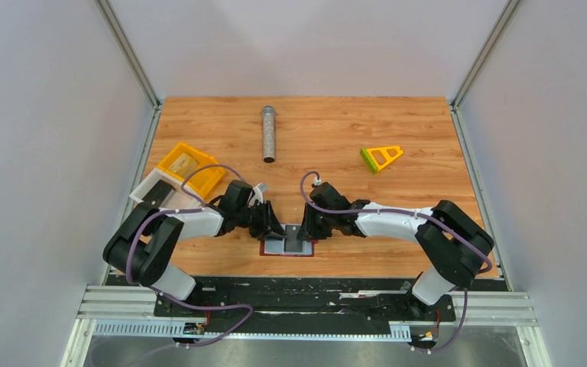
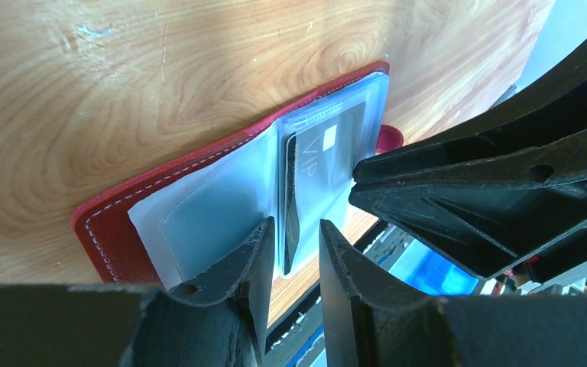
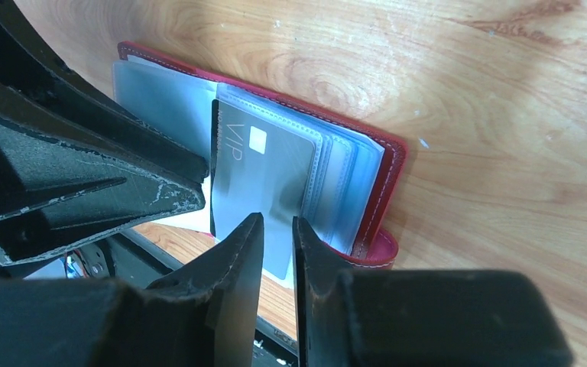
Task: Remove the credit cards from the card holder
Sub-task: Remove the credit card from the card holder.
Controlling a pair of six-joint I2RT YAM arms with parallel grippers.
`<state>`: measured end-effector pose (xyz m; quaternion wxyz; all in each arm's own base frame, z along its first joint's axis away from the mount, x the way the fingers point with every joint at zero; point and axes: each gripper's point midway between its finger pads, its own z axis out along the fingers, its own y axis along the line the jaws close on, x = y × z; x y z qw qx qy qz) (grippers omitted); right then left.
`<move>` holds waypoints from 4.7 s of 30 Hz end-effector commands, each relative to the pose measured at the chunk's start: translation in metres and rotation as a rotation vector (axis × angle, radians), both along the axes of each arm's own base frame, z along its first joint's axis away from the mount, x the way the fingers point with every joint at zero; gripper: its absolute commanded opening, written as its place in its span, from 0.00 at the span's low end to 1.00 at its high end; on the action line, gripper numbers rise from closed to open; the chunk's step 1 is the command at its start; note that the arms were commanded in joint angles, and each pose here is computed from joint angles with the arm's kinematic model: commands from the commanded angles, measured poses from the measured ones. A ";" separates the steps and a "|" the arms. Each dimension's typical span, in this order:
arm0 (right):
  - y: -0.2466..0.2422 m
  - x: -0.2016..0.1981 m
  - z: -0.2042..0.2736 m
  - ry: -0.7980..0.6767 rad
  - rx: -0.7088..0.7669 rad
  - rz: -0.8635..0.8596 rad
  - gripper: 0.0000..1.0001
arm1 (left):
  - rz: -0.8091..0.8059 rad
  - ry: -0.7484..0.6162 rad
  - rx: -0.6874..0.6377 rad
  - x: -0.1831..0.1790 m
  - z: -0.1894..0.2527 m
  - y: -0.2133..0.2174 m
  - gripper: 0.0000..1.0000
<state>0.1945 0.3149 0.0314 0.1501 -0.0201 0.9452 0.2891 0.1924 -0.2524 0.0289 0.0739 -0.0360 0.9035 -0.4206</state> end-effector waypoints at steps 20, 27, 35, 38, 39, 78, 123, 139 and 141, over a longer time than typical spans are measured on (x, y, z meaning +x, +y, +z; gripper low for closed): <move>-0.008 -0.005 -0.026 0.052 -0.058 -0.004 0.18 | -0.010 -0.021 -0.095 0.002 0.013 -0.012 0.20; -0.016 -0.002 -0.028 0.051 -0.066 -0.018 0.18 | -0.006 -0.019 -0.114 0.002 0.017 -0.012 0.00; -0.030 0.001 -0.030 0.039 -0.086 -0.026 0.18 | 0.022 -0.020 -0.030 0.003 0.011 0.006 0.00; -0.031 0.002 -0.028 0.030 -0.085 -0.018 0.18 | 0.029 -0.032 -0.010 0.003 0.012 0.009 0.00; -0.031 0.002 -0.027 0.026 -0.084 -0.014 0.19 | 0.029 -0.031 -0.006 0.003 0.012 0.010 0.00; 0.002 0.017 0.028 -0.021 0.053 0.024 0.22 | 0.027 -0.070 0.018 0.006 0.007 0.013 0.32; 0.014 0.017 0.027 0.014 0.089 0.031 0.20 | 0.027 -0.058 0.001 0.006 0.003 0.011 0.33; 0.016 0.014 0.008 0.058 0.081 0.033 0.20 | 0.030 -0.055 0.000 0.005 0.002 0.011 0.33; 0.015 0.013 0.005 0.066 0.076 0.027 0.20 | 0.031 -0.053 0.000 0.004 0.002 0.011 0.33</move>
